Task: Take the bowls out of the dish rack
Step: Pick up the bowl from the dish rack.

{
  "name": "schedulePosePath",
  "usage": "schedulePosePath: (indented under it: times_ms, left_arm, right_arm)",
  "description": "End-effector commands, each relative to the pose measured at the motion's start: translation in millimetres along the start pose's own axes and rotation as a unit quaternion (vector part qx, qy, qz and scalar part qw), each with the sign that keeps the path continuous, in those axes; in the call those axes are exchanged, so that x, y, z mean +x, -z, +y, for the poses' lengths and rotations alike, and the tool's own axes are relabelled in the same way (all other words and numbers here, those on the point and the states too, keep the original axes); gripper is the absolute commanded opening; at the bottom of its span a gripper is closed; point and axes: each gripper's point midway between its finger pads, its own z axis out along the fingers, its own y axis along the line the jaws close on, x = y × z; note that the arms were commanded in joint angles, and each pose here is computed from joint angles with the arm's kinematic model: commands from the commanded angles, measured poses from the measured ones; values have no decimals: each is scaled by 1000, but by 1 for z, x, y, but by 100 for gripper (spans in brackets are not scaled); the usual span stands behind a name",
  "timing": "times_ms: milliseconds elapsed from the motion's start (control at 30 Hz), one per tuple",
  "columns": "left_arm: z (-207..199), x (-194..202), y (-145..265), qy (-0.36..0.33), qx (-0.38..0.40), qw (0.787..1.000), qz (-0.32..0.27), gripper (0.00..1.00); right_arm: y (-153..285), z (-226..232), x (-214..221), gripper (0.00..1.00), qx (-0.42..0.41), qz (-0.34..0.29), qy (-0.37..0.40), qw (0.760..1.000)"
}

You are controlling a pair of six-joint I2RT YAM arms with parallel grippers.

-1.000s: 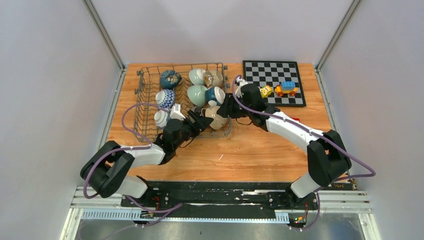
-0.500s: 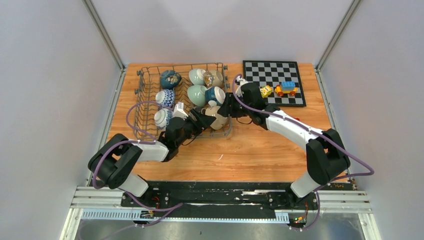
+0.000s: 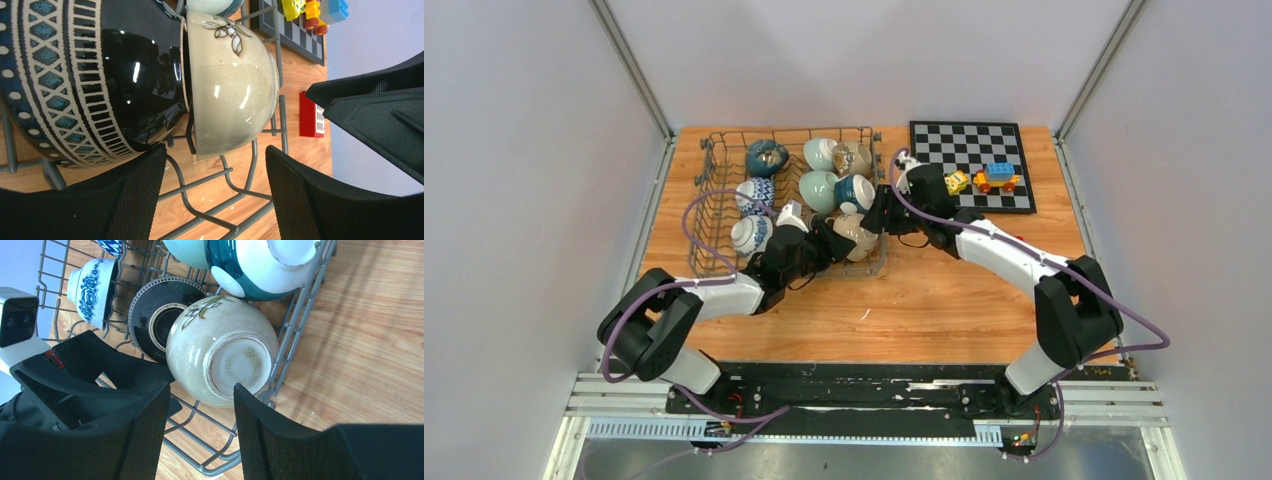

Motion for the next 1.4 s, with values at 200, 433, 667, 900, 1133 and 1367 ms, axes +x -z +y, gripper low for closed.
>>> schedulePosePath:
  times_ms: [200,433,667,900,1133,1367]
  left_arm:
    - [16,8,-3,-60,-35,997,25,75]
    - [12,11,-7,-58,-26,998,27,75]
    - [4,9,-9,-47,-5,999,18,75]
    - [-8,6,-7,-36,27,999,5,73]
    - [-15,3,-8,-29,48,998,-7,70]
    - [-29,3,-8,-34,76,996,-6,67]
  right_arm:
    - [-4,-8,-3,57,15,25,-14,999]
    - [-8,-9,1,60,15,34,-30,999]
    - [-11,-8,1,58,10,36,-46,998]
    - [-10,-8,-2,57,-2,28,-70,997]
    - [-8,-11,1,57,-5,35,-86,996]
    - [-8,-13,-2,57,-12,26,-92,995]
